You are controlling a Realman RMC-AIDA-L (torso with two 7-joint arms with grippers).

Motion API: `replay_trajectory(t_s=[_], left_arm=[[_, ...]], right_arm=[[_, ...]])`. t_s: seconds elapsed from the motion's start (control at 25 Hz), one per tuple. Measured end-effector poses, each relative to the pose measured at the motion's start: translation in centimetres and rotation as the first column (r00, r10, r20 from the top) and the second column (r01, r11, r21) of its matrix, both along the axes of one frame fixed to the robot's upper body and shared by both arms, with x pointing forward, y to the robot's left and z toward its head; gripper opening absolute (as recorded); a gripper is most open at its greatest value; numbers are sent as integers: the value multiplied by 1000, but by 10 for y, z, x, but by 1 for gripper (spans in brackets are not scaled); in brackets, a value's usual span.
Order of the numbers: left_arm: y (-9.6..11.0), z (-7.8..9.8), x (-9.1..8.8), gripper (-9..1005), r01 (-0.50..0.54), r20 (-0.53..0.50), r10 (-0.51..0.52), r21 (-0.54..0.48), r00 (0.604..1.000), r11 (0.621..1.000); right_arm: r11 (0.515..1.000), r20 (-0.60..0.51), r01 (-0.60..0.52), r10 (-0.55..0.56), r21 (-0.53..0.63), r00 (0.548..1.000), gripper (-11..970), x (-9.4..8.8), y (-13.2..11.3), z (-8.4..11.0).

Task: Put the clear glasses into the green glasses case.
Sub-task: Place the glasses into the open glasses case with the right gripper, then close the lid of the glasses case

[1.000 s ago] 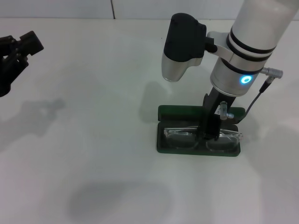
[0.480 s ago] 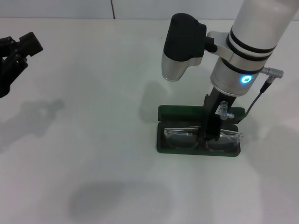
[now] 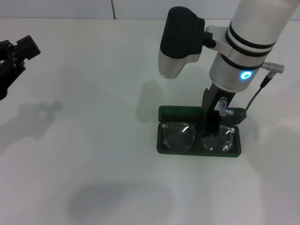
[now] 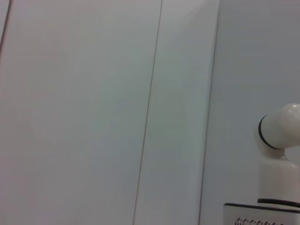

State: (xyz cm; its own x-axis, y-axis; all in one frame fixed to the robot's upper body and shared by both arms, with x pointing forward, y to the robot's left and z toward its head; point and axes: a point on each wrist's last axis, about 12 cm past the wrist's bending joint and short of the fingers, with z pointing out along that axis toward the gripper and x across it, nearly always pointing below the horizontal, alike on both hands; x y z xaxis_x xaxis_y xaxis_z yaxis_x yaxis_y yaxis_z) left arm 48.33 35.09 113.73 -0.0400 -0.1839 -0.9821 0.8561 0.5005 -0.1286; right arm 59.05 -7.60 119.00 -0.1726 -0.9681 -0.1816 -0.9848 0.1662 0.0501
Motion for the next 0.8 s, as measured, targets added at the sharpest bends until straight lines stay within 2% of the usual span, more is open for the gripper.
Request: replay_trajectory(t_s=[0.44,0.64,0.8], left_arm=[[3,1,-1,68,-6,0,6,-3,1000,1000],[5,4,0,69,-1,-18,1,-11,1000,1000],[3,9,6,68,13,-31,-14,-24,999,1000]], right_arm=[[999,57,16,-18,35,998,81,-12,-12,10],[988,129,22,-42,152,991,85,-27,-28,31],[962,205,59,-116,266,972,85,-43,-58,48]])
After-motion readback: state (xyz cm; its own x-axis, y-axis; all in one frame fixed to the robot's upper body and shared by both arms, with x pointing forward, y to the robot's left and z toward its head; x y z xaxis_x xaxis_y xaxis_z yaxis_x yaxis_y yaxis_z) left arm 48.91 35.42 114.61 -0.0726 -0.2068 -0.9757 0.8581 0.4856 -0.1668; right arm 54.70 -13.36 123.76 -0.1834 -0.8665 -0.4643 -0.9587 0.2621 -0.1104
